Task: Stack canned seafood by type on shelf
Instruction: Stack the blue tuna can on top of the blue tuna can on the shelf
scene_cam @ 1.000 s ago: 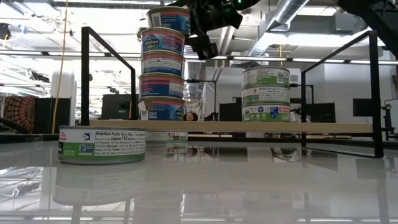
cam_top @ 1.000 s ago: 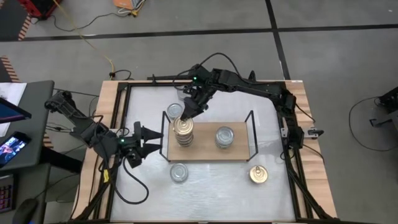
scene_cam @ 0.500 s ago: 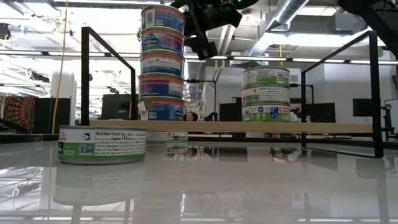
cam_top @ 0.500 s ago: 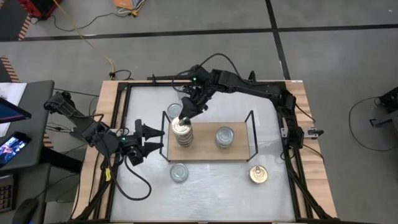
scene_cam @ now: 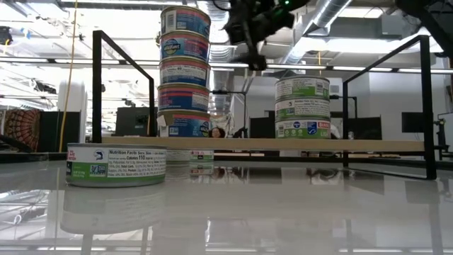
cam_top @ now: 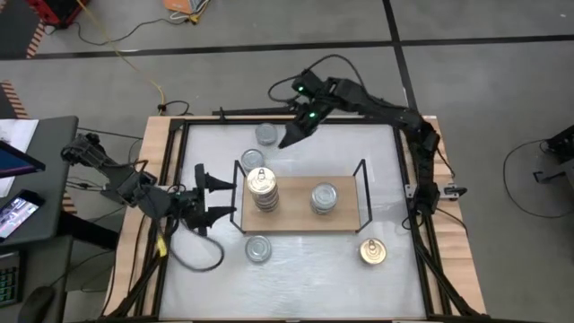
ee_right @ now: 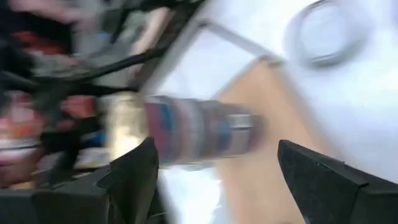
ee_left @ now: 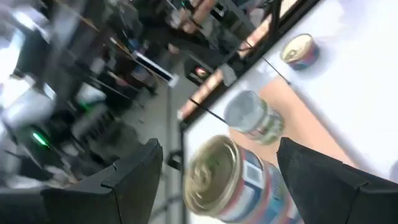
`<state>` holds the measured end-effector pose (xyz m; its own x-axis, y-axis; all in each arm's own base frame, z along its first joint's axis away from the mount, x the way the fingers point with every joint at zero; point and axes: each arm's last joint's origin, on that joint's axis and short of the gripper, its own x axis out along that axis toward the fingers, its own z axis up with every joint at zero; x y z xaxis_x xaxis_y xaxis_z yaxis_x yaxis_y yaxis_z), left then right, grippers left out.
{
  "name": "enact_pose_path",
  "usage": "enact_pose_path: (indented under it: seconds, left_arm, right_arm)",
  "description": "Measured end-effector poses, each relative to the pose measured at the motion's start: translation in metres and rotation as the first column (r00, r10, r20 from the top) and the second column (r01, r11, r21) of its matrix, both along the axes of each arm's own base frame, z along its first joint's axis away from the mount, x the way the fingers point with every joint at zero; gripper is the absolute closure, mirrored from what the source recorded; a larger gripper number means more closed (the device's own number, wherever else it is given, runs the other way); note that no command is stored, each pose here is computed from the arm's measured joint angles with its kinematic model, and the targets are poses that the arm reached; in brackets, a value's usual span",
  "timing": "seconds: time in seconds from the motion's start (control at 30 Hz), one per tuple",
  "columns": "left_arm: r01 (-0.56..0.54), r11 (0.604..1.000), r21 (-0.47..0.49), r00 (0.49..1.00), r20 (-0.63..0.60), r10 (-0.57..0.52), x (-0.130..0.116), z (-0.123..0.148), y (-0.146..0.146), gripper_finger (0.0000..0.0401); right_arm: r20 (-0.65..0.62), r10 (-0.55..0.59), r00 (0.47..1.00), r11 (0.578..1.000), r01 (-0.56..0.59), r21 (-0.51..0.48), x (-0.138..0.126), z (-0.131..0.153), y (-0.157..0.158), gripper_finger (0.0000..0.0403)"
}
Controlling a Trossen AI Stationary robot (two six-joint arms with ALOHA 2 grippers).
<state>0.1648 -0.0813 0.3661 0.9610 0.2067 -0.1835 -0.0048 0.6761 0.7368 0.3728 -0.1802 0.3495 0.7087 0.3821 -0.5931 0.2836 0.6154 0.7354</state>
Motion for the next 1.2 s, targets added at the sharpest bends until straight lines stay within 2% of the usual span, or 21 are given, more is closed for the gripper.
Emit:
enact_pose_path:
  seconds: [0.13,0.2,0.33,0.4,0.5,0.6,0.73,0.87,1.07,1.2]
  left_arm:
    - [-0.047,0.990,-0.131,0.999,-0.028,0.043,-0.006,-0.001,0.021,0.0099]
    - [-0.074,0.978,-0.194,0.997,-0.019,0.072,-0.010,0.001,0.034,0.0099]
    - [-0.148,0.939,-0.310,0.986,0.030,0.165,-0.017,0.007,0.057,0.0099]
    - [-0.184,0.915,-0.360,0.977,0.032,0.209,-0.019,0.007,0.067,0.0099]
    - [-0.210,0.885,-0.414,0.972,0.012,0.236,-0.019,0.005,0.076,0.0099]
    - [-0.225,0.869,-0.442,0.970,-0.014,0.244,-0.018,0.003,0.081,0.0099]
    - [-0.220,0.864,-0.454,0.972,-0.023,0.235,-0.015,0.001,0.082,0.0099]
    - [-0.233,0.858,-0.458,0.968,-0.030,0.247,-0.011,0.000,0.082,0.0099]
    - [-0.261,0.840,-0.476,0.960,-0.042,0.275,-0.006,-0.002,0.082,0.0099]
    - [-0.270,0.824,-0.498,0.956,-0.040,0.289,-0.005,-0.003,0.083,0.0099]
  right_arm:
    - [-0.110,-0.085,0.990,0.971,0.058,-0.230,-0.020,0.007,-0.004,0.0053]
    - [-0.121,-0.098,0.988,0.951,0.057,-0.303,-0.023,0.012,0.000,0.0053]
    - [-0.130,-0.051,0.990,0.932,0.000,-0.362,-0.027,0.019,0.012,0.0053]
    - [-0.206,-0.045,0.977,0.915,-0.043,-0.401,-0.033,0.019,0.020,0.0053]
    - [-0.341,-0.075,0.937,0.864,-0.110,-0.491,-0.043,0.016,0.034,0.0053]
    - [-0.364,-0.081,0.928,0.836,-0.135,-0.532,-0.054,0.013,0.050,0.0053]
    - [-0.318,-0.094,0.943,0.836,-0.099,-0.539,-0.079,0.014,0.076,0.0054]
    - [-0.176,-0.108,0.978,0.825,-0.011,-0.565,-0.107,0.017,0.115,0.0057]
    - [0.004,-0.002,1.000,0.804,0.004,-0.595,-0.141,0.009,0.183,0.0057]
    - [0.121,0.119,0.986,0.797,-0.022,-0.603,-0.151,0.004,0.226,0.0058]
